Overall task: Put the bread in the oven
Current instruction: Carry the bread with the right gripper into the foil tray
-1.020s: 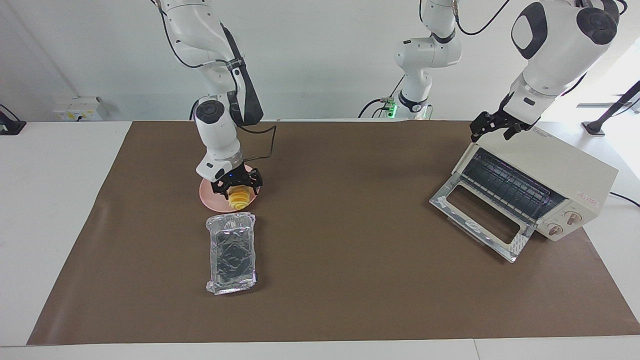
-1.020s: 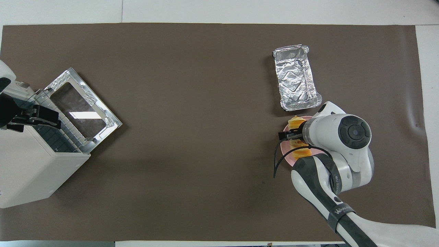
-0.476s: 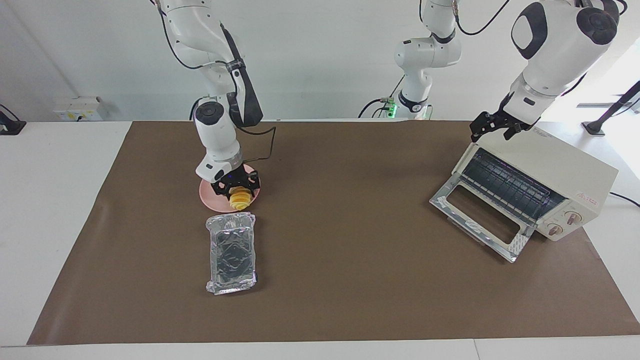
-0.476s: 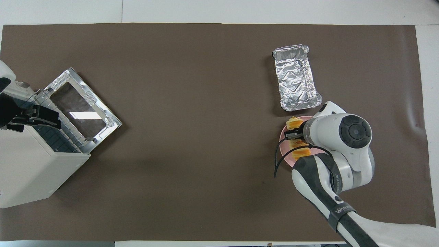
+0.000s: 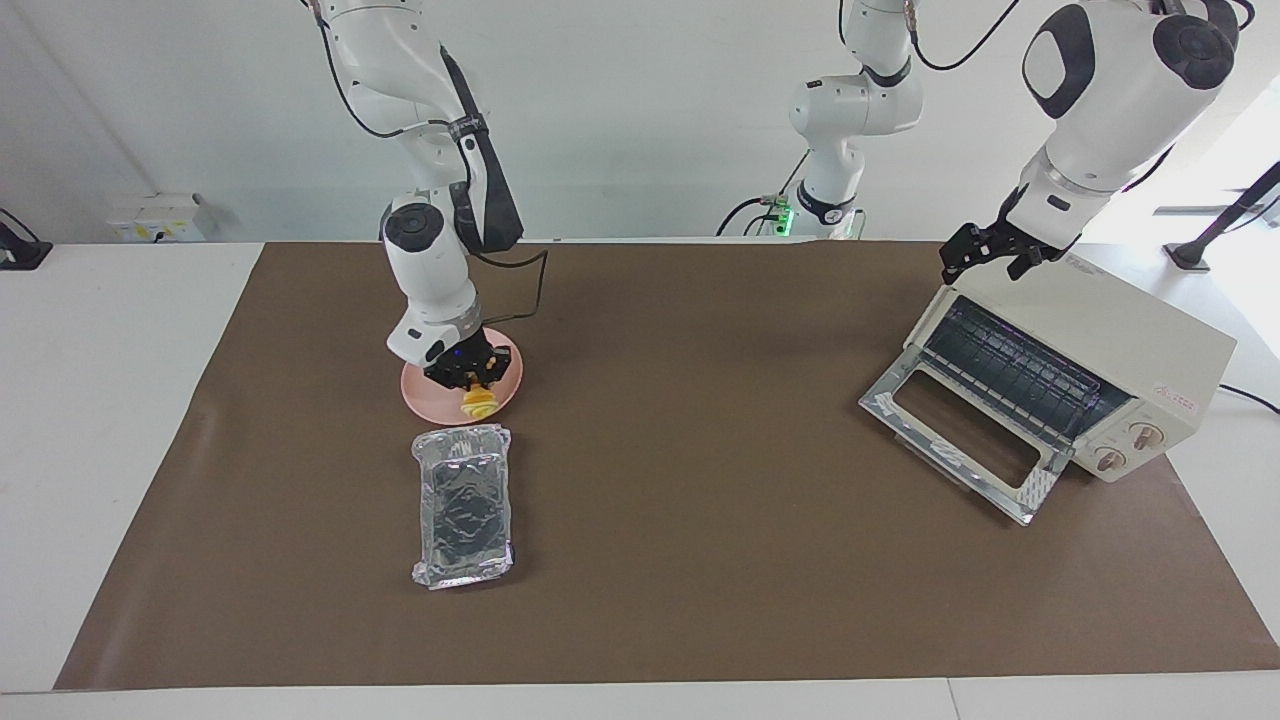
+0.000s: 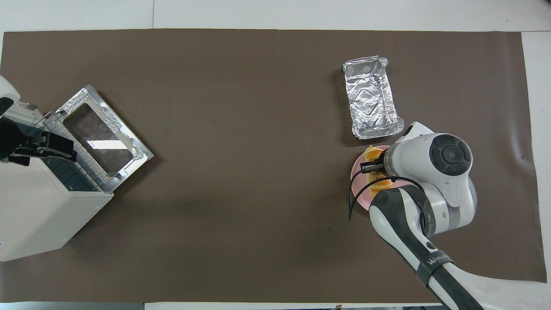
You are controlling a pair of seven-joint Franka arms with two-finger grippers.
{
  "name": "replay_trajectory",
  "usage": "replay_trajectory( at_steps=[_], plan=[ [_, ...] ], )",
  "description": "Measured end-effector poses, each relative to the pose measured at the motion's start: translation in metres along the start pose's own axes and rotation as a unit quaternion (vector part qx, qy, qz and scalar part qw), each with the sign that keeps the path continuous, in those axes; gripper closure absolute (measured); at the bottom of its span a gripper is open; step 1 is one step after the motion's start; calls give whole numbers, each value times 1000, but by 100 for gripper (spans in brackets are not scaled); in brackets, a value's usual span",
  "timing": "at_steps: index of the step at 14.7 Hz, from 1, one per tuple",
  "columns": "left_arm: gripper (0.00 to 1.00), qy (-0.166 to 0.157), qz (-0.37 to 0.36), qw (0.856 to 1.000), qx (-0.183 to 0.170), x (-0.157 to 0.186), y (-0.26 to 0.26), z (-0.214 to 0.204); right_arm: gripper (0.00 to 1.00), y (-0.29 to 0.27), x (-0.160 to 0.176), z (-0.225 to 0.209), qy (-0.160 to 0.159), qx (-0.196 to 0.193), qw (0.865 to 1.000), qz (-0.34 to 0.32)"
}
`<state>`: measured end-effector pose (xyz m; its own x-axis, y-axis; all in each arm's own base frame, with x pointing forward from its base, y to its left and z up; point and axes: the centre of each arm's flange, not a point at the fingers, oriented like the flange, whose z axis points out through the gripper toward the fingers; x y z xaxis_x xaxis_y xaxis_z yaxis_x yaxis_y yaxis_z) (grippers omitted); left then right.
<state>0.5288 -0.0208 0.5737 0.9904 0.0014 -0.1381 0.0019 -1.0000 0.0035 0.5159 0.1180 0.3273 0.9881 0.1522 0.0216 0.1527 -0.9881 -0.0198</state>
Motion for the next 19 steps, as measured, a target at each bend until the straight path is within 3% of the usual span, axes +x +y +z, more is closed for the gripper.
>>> replay_trajectory(
  at_steps=[3,7,9,11,14,19],
  plan=[
    [0,0,0,1000,0,0,0,0,86,2,29,-52,-14,0,1000,1],
    [0,0,0,1000,0,0,0,0,86,19,74,-100,14,5,1000,-4],
    [0,0,0,1000,0,0,0,0,86,30,102,-112,9,10,1000,0],
    [0,0,0,1000,0,0,0,0,86,34,139,-109,-4,18,1000,2],
    [0,0,0,1000,0,0,0,0,86,39,187,-65,-9,29,1000,6],
    [0,0,0,1000,0,0,0,0,86,25,212,-25,15,31,999,-3]
  ],
)
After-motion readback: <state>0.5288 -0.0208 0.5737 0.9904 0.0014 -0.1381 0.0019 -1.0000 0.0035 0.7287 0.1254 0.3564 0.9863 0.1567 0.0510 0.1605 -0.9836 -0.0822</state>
